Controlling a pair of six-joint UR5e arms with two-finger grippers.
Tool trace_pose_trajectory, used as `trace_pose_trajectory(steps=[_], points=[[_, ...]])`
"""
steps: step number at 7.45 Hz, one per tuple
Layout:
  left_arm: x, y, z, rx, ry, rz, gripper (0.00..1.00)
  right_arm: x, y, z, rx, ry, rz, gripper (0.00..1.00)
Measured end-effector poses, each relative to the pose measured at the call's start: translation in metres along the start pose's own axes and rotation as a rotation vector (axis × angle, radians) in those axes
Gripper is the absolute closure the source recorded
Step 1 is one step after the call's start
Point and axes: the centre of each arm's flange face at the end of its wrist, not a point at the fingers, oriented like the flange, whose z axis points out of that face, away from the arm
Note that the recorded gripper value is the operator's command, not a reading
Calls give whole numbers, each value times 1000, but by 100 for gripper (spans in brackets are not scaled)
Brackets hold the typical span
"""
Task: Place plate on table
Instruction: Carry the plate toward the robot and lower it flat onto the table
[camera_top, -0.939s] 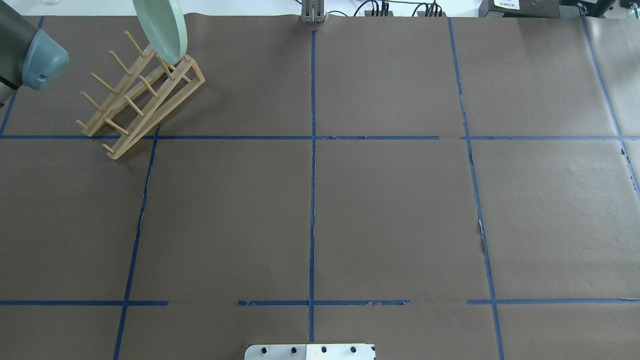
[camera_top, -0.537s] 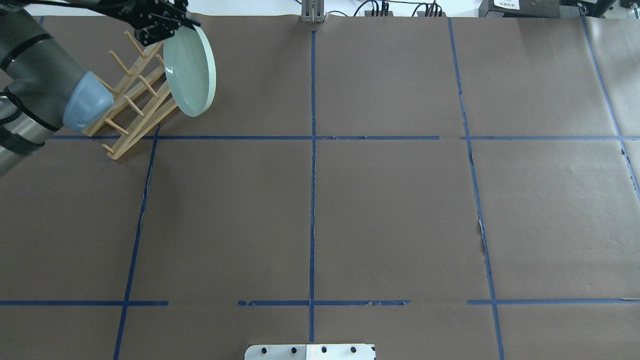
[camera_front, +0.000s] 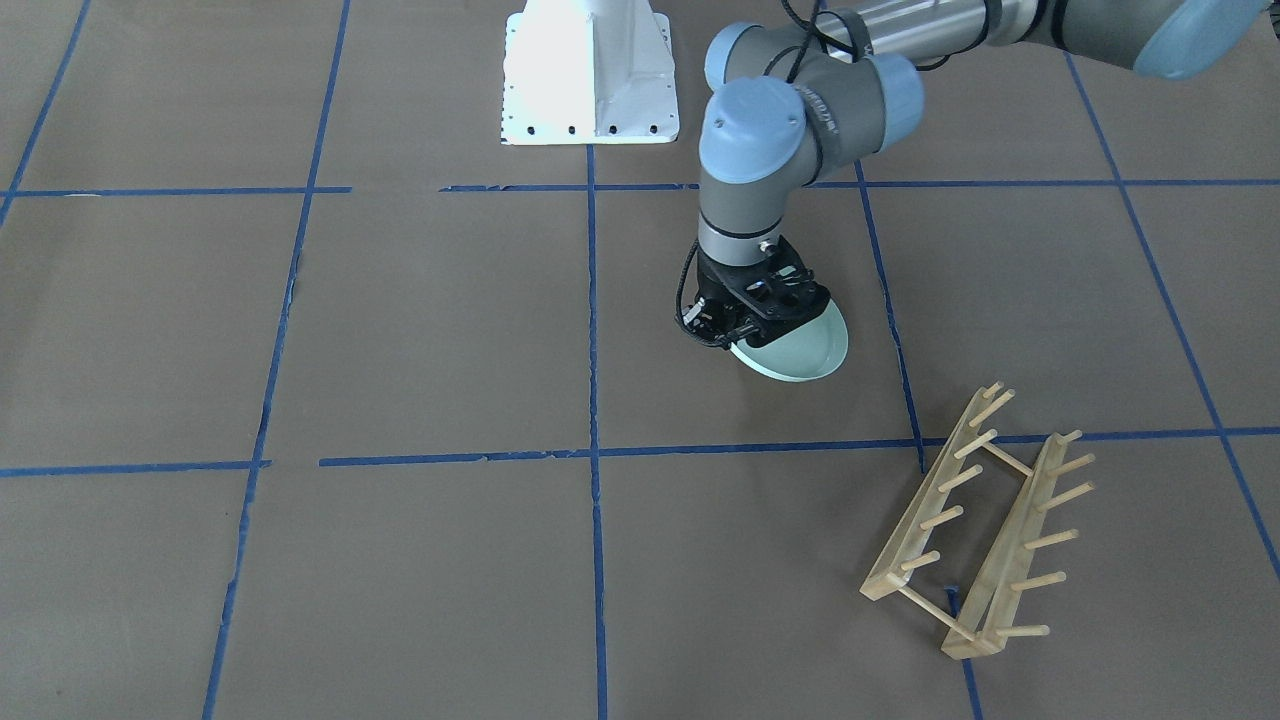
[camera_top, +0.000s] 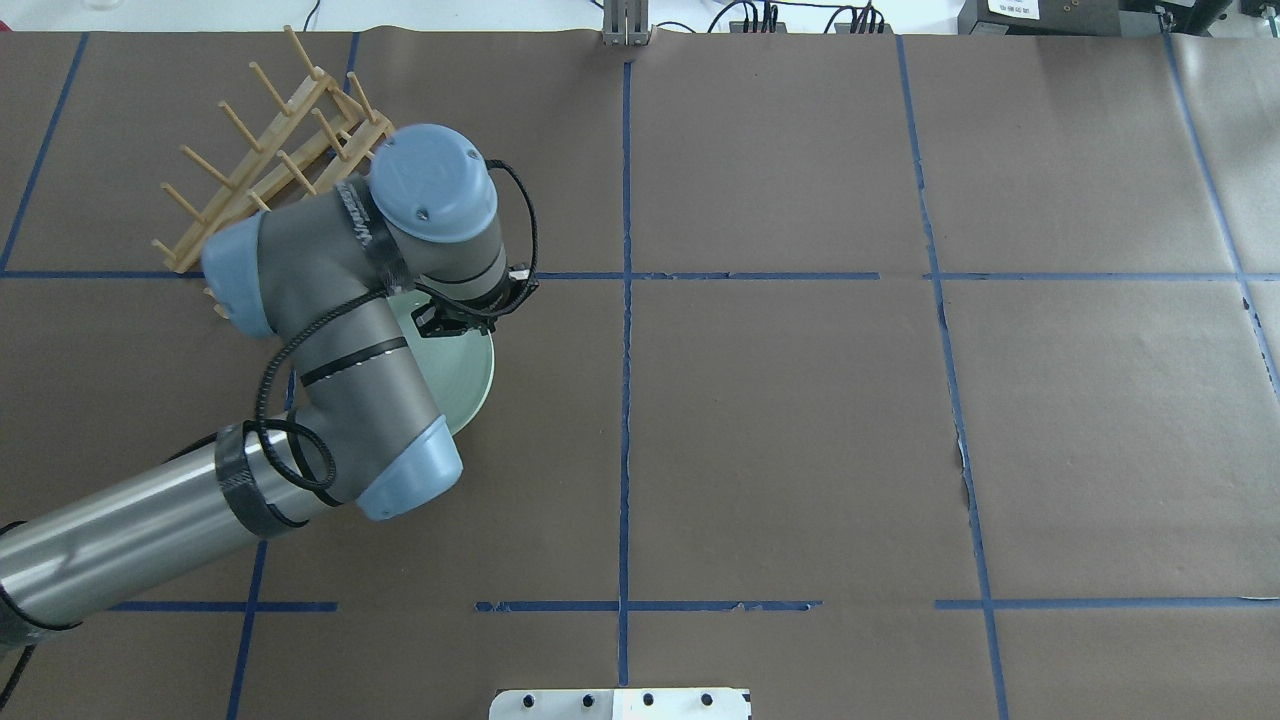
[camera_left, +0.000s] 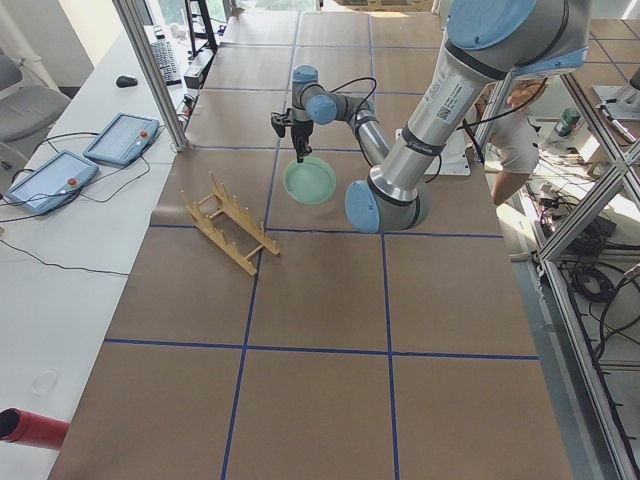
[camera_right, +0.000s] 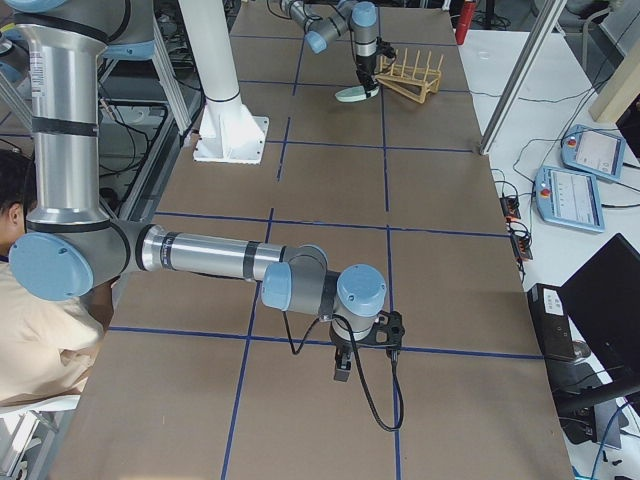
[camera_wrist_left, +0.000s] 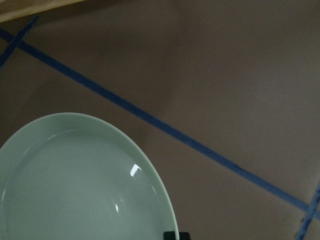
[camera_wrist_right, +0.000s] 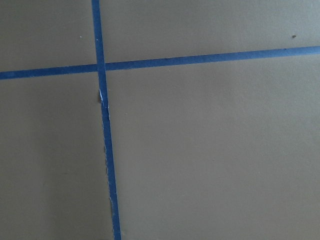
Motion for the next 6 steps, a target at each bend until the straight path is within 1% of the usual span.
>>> trace_pose_trajectory(steps=[1, 2, 3, 4, 5, 6], points=[[17, 18, 21, 0, -88, 50, 91, 0, 0, 0, 0, 0, 0, 0], [24, 31, 36, 1, -145, 92, 11, 0, 0, 0, 0, 0, 0, 0], [26, 37, 43, 11, -171, 117, 0, 0, 0, 0, 0, 0, 0, 0], [25, 40, 43, 19, -174, 128, 0, 0, 0, 0, 0, 0, 0, 0], [21, 41, 37, 24, -159, 135, 0, 0, 0, 0, 0, 0, 0, 0], [5, 39, 18, 28, -111, 163, 0, 0, 0, 0, 0, 0, 0, 0]])
